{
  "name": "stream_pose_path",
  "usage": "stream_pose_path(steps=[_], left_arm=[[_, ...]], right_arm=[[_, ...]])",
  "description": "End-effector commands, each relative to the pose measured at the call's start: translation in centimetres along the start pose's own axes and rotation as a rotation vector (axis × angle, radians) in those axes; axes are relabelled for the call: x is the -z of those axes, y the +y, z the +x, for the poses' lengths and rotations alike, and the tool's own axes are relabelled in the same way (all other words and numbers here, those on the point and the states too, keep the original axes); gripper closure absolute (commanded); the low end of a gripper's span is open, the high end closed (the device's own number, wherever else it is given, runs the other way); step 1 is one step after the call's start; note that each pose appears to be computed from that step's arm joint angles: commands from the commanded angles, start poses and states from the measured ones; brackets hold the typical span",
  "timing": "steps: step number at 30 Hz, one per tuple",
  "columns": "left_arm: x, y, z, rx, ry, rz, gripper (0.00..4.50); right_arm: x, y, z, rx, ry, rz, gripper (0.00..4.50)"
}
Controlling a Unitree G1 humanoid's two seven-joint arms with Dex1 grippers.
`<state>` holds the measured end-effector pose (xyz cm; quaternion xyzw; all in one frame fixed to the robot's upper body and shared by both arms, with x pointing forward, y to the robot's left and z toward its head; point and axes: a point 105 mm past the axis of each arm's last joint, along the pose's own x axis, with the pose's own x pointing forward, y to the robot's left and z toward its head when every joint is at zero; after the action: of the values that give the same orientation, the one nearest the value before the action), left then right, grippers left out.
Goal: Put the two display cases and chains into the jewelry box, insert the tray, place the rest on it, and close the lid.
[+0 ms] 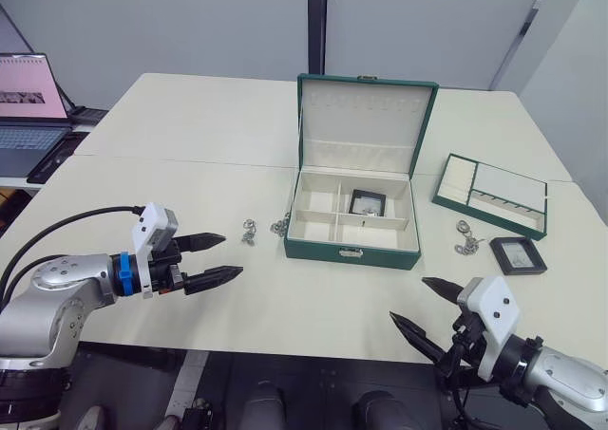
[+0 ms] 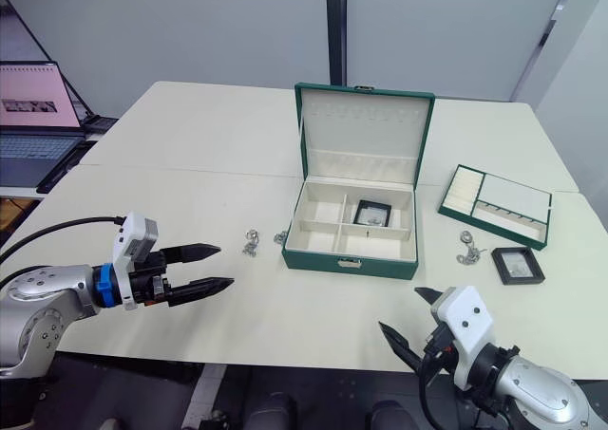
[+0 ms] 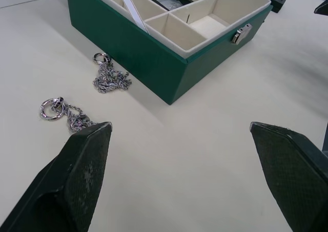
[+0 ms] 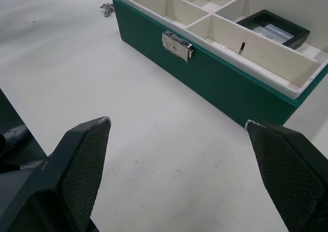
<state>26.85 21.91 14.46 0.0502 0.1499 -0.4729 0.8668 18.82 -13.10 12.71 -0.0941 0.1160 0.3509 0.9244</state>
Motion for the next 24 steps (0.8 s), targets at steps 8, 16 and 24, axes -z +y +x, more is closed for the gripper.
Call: stream_pose_path(steps=[8,16,24], left_arm=[[-1.4,-0.9,-0.5,0.016,0.006,0.03,0.01],[-1.4,-1.4,-1.0,0.036,0.04,0.004,0.01],[-1.1,-1.6,-1.2,0.024,0.101,-0.128,0.01]], right_arm=[[-2.9,1.0,0.2,-0.081,-0.084,-0.063,0.0],[-7.0,1.5,0.9,-0.179,-0.153,-0.132,0.0],[-7.6,1.6,0.9,-0.188,-0.125,-0.137,0.0]])
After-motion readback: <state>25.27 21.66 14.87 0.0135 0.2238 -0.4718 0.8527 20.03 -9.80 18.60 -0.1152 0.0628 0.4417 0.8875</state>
